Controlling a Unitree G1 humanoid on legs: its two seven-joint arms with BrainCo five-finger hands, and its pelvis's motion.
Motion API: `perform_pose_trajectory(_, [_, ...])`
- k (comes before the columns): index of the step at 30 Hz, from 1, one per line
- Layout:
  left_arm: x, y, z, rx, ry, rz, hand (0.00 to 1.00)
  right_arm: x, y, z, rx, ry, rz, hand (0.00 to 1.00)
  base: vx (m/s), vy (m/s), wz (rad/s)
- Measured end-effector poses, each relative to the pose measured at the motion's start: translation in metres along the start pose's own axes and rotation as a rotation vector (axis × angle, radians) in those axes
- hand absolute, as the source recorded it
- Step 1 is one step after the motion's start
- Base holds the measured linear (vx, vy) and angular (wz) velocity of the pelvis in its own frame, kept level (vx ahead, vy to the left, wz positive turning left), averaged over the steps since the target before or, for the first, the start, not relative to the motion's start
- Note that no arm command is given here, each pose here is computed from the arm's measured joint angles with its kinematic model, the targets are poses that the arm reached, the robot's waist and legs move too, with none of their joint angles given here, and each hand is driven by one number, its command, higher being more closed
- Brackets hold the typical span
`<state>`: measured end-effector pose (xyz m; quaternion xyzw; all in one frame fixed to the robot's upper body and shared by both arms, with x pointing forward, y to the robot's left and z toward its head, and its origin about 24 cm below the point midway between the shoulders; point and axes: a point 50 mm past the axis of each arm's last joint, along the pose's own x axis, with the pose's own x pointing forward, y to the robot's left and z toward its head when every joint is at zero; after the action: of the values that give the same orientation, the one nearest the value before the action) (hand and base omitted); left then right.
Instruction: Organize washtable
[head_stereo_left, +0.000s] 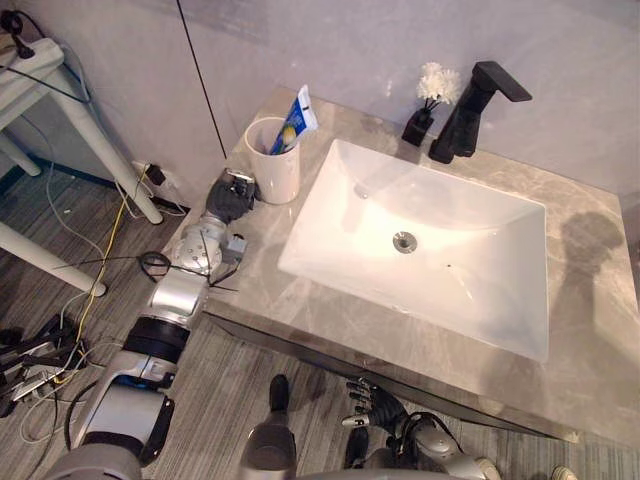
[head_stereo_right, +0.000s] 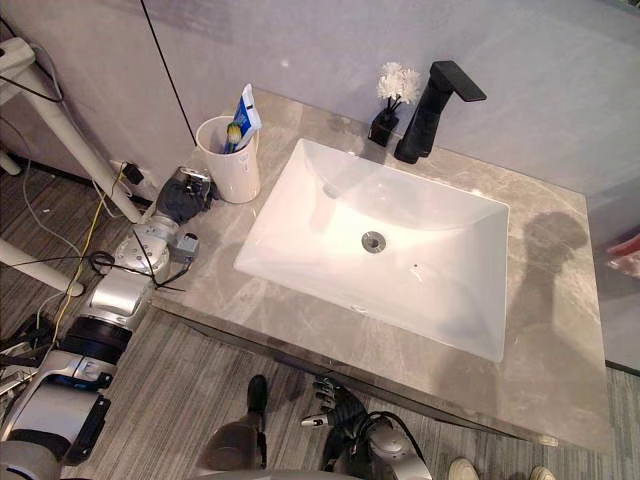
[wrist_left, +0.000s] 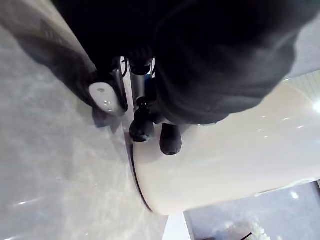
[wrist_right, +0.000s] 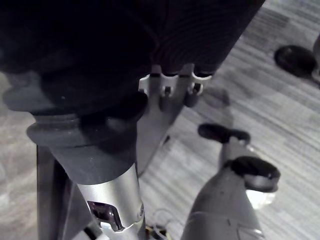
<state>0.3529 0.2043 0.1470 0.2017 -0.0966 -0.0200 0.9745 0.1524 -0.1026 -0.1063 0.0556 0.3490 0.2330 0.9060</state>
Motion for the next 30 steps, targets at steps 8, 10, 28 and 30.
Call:
perform_pose_trajectory(8, [0.003, 0.004, -0.003, 0.028, 0.023, -0.012, 1.0, 0.001, 0.003, 0.001, 0.002, -0.003, 0.008, 0.0, 0.0, -0.002, 0.05])
perform_pose_trajectory(10, [0.0, 0.002, -0.005, 0.024, 0.026, -0.021, 1.0, 0.004, 0.003, 0.005, -0.002, -0.016, 0.011, 0.0, 0.0, -0.003, 0.03])
perform_pose_trajectory(28, [-0.038, -0.022, -0.032, -0.08, 0.063, -0.074, 1.0, 0.008, -0.003, 0.005, -0.011, 0.018, 0.0, 0.0, 0.02, -0.004, 0.06])
perform_pose_trajectory(30, [-0.04, -0.025, -0.034, -0.093, 0.069, -0.076, 1.0, 0.007, -0.004, 0.003, -0.012, 0.024, -0.003, 0.0, 0.0, 0.0, 0.0])
